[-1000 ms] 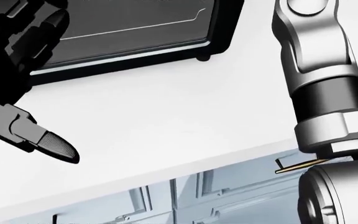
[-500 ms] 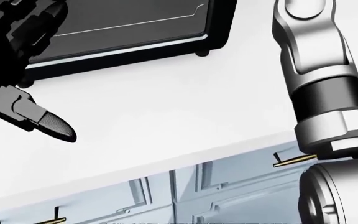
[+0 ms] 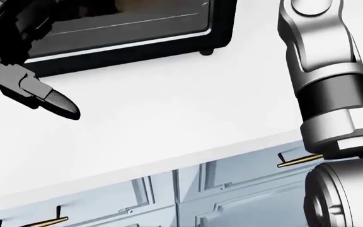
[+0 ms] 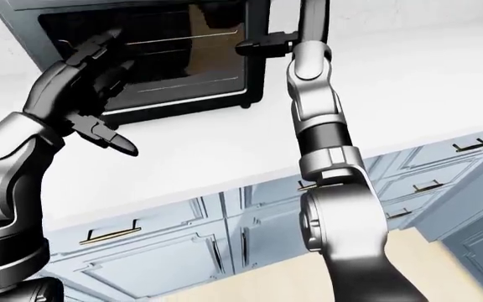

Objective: Close the toaster oven door.

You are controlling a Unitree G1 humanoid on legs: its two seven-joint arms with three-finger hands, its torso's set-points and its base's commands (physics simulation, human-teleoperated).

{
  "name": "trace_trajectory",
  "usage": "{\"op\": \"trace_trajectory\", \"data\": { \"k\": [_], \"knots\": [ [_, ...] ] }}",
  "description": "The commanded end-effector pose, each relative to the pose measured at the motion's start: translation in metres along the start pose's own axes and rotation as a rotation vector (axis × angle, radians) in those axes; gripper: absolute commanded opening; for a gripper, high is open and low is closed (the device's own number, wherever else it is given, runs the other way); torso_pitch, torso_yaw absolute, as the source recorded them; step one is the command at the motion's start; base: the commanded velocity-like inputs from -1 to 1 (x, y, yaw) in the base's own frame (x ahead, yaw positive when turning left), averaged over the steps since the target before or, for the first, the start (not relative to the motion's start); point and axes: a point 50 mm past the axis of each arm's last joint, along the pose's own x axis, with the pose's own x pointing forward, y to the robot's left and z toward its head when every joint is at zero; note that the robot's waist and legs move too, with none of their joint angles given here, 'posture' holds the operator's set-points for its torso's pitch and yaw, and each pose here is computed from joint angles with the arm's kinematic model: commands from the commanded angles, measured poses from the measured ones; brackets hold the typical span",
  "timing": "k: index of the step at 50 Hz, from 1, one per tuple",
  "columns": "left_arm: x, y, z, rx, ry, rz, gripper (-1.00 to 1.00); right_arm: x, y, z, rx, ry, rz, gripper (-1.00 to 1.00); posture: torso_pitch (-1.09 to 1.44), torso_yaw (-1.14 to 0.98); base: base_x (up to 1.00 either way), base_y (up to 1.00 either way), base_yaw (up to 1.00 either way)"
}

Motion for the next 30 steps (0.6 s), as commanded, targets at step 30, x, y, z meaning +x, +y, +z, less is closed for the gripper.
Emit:
{"op": "trace_trajectory", "data": {
  "k": [30],
  "knots": [
    [0.027, 0.031, 0.022, 0.066, -0.047, 0.084, 1.00, 0.006, -0.005, 0.030, 0.017, -0.108, -0.018, 1.00, 0.00, 0.00, 0.00, 0.00, 0.00]
  ]
}}
